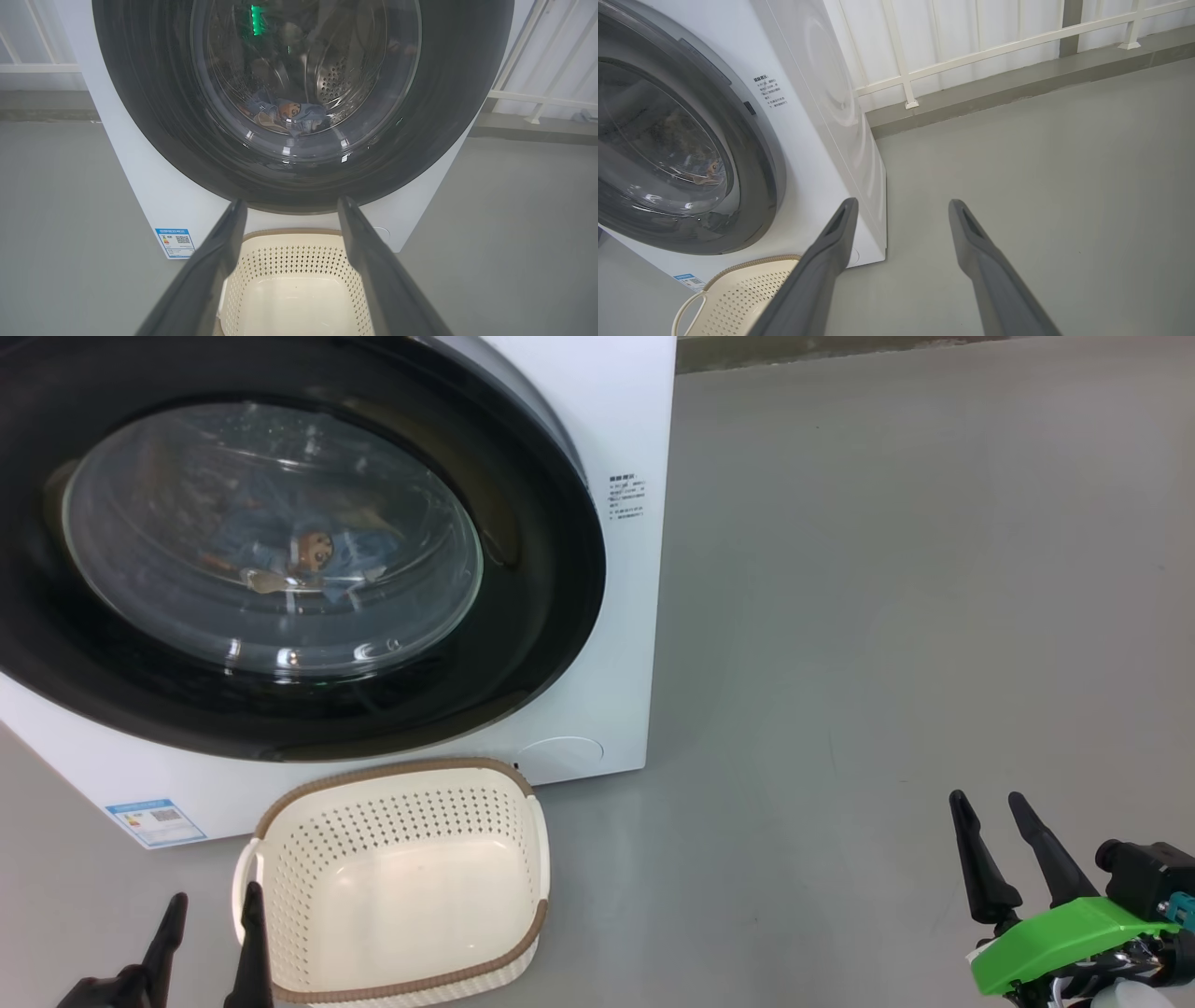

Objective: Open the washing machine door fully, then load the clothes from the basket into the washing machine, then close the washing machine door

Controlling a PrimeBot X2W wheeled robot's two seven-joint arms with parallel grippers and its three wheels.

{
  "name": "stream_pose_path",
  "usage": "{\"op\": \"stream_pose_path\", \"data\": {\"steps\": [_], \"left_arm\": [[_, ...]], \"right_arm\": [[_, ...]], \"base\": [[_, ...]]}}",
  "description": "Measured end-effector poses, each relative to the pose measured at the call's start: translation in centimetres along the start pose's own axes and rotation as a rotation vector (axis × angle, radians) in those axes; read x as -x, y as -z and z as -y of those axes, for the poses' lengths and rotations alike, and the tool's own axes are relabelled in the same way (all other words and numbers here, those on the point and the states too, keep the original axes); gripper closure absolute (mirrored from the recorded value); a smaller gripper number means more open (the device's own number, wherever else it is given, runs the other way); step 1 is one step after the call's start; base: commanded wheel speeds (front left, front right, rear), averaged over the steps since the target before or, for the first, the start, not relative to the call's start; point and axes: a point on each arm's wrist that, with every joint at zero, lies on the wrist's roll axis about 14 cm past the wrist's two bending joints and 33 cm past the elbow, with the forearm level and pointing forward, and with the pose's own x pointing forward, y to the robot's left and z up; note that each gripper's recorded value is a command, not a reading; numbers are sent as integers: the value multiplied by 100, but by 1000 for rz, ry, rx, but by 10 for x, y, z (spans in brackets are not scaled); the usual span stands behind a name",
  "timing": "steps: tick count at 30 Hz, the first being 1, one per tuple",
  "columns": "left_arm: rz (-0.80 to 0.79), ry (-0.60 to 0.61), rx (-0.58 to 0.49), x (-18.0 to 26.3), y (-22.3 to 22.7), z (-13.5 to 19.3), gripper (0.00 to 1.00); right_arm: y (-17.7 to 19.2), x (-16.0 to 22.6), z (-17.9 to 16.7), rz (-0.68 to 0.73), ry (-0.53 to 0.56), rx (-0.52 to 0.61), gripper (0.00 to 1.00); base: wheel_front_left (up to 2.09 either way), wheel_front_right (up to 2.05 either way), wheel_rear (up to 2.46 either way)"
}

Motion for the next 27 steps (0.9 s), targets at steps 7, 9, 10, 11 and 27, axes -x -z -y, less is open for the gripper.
{"op": "stream_pose_path", "data": {"steps": [7,9,10,11,27], "left_arm": [[-4,2,-3,-1,1,0,0],[-6,1,-9,-1,2,0,0],[-6,1,-10,-1,2,0,0],[-7,1,-10,-1,2,0,0],[-62,-14,12,6,22,5,100]], "right_arm": [[0,0,2,1,7,0,0],[0,0,2,0,7,0,0],[0,0,2,0,7,0,0],[0,0,2,0,7,1,0],[30,8,0,-78,29,-33,100]], "base": [[0,0,0],[0,0,0],[0,0,0],[0,0,0],[0,0,0]]}}
